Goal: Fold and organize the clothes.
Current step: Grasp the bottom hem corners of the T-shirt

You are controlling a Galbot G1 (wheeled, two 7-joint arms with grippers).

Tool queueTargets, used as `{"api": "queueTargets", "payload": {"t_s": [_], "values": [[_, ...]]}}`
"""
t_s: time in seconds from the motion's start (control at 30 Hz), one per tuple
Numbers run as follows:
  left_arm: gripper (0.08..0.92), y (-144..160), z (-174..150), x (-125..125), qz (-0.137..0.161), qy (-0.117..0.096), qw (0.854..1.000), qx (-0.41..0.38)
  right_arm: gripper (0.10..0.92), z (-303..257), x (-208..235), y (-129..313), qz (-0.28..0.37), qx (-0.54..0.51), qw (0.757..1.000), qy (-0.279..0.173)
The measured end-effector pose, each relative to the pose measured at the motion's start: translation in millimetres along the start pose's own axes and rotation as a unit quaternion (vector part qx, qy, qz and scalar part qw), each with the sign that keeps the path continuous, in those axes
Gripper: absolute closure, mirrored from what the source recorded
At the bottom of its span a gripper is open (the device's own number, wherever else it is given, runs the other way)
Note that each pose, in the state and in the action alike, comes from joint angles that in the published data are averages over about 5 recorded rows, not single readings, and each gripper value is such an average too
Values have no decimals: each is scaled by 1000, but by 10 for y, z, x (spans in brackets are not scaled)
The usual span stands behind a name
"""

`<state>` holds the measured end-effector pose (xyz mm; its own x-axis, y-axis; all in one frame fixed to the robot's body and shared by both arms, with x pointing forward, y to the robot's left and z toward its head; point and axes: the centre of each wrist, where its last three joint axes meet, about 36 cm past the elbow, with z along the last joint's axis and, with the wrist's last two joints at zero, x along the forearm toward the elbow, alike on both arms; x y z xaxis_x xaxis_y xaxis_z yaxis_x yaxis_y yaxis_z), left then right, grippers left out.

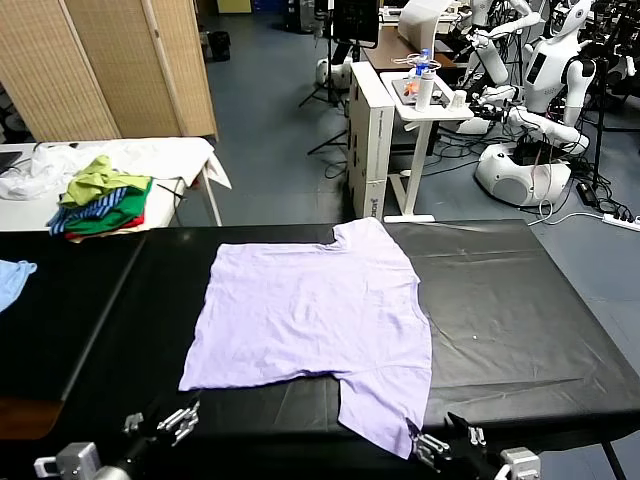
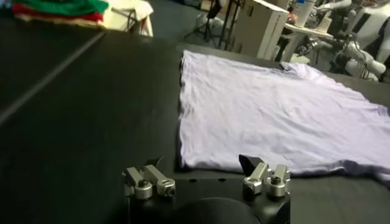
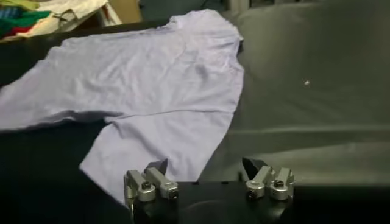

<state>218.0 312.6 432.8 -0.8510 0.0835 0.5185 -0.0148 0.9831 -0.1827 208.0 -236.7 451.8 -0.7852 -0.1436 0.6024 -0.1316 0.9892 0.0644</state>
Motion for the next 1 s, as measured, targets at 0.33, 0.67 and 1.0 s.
{"api": "queueTargets", "payload": {"t_s": [0.33, 0.67, 1.0], "values": [[92, 22, 81, -126, -6, -4, 1000, 10, 156, 74, -24, 102, -10, -1, 1000, 7], [311, 64, 100, -188, -11, -7, 1000, 11, 366, 110, -52, 138, -13, -6, 1000, 10], [791, 58, 118, -194, -11, -8, 1000, 12, 813, 116, -45, 137, -13, -9, 1000, 12]]}}
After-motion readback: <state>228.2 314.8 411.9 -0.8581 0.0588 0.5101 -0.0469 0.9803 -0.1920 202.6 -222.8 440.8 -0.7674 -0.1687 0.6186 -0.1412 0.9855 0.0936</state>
